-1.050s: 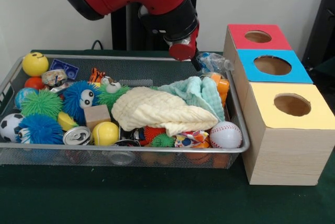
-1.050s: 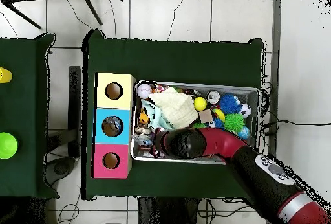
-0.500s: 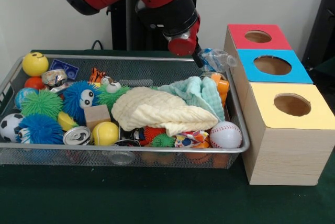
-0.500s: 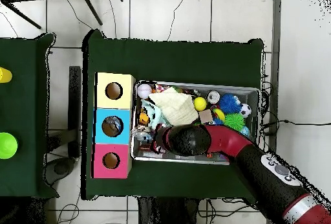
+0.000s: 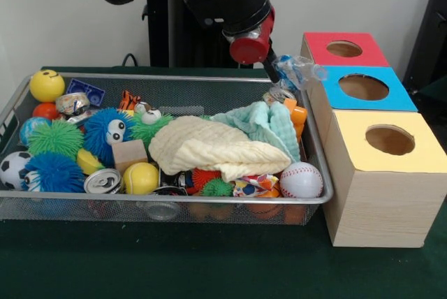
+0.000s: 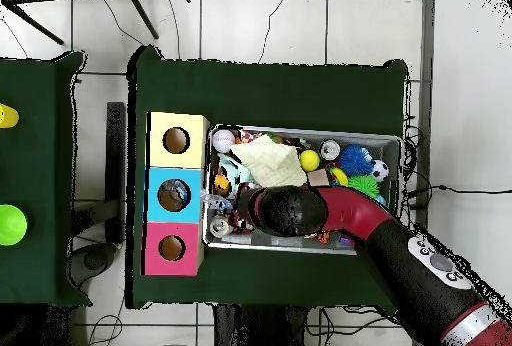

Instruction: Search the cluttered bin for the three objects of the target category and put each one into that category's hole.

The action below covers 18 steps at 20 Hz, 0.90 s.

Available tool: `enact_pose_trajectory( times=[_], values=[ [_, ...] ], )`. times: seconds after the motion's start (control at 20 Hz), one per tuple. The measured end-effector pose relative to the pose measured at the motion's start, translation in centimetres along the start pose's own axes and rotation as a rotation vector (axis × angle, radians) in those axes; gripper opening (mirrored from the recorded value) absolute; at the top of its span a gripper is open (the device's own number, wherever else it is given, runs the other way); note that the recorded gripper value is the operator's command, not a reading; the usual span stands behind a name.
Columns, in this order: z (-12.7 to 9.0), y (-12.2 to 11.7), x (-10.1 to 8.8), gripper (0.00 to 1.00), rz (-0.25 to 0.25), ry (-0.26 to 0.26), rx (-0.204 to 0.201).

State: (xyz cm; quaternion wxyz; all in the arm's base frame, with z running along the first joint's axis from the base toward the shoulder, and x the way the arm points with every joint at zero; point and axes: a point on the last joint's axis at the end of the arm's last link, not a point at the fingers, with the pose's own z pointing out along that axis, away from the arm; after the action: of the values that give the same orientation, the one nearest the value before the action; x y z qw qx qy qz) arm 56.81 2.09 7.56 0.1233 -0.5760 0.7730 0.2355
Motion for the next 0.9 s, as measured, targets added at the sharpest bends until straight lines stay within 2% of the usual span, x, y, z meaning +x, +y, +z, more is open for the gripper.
enact_pose_trajectory(
  times=[0.3, 0.6, 0.9],
  values=[
    [-0.6, -0.2, -2.4, 0.0, -0.015, 0.005, 0.006],
    [0.0, 0.2, -4.2, 0.0, -0.04, 0.013, -0.003],
    [0.5, 0.4, -5.7, 0.0, -0.064, 0.015, 0.012]
  ],
)
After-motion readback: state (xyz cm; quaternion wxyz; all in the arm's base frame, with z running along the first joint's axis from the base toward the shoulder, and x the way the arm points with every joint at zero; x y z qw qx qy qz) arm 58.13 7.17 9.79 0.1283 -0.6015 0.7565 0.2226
